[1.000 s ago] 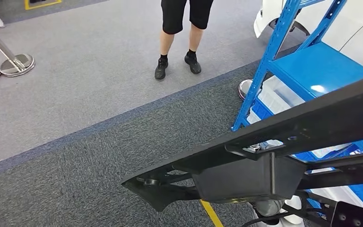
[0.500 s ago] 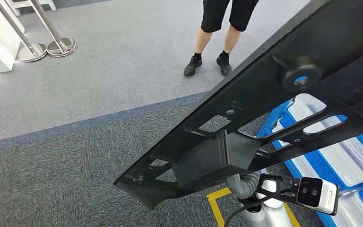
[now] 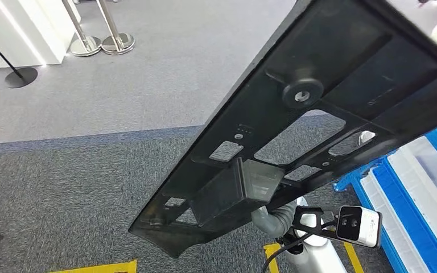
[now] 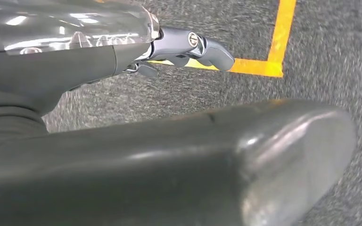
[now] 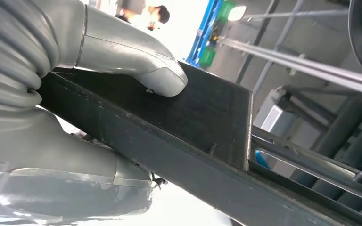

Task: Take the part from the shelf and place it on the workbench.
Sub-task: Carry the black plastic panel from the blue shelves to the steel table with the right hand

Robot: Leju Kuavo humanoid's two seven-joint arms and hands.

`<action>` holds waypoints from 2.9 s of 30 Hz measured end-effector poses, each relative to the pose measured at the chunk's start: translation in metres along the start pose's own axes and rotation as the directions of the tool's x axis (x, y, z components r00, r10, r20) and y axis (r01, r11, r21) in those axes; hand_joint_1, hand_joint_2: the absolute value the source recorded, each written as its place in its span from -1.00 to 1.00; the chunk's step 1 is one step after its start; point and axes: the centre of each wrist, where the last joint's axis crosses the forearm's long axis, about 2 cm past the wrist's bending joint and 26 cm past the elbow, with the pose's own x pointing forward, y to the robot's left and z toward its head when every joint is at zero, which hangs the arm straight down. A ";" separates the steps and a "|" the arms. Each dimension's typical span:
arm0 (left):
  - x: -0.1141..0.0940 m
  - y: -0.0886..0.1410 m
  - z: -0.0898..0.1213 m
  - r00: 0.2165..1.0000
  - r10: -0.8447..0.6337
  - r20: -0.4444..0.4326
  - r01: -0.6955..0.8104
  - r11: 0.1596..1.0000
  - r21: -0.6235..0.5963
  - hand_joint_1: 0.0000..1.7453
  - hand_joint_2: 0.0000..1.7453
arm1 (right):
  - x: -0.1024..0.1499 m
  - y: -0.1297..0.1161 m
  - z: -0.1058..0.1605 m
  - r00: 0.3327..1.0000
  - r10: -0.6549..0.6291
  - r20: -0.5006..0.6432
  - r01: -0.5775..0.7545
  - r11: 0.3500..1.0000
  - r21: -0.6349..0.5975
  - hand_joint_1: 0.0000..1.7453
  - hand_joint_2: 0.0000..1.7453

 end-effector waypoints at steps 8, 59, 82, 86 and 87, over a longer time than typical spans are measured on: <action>-0.001 0.024 0.000 1.000 -0.008 -0.027 0.011 0.992 0.126 -1.00 -1.00 | 0.000 0.002 0.003 1.000 -0.016 -0.008 0.016 1.000 0.013 1.00 1.00; -0.002 0.058 0.002 0.998 0.024 -0.057 -0.014 0.984 0.179 -1.00 -1.00 | 0.004 0.003 0.016 0.997 0.035 -0.064 -0.036 0.999 -0.007 1.00 1.00; 0.002 0.043 -0.001 1.000 0.011 -0.020 -0.008 0.990 0.140 -1.00 -1.00 | -0.054 -0.004 -0.051 0.990 -0.127 -0.065 0.137 0.971 0.195 1.00 1.00; 0.006 0.040 -0.003 1.000 0.009 -0.019 -0.007 0.991 0.131 -1.00 -1.00 | -0.062 0.007 -0.056 0.981 -0.175 -0.088 0.190 0.957 0.219 1.00 1.00; 0.006 0.039 -0.003 1.000 0.008 -0.021 -0.005 0.992 0.127 -1.00 -1.00 | -0.064 0.010 -0.055 0.977 -0.187 -0.101 0.205 0.953 0.223 1.00 1.00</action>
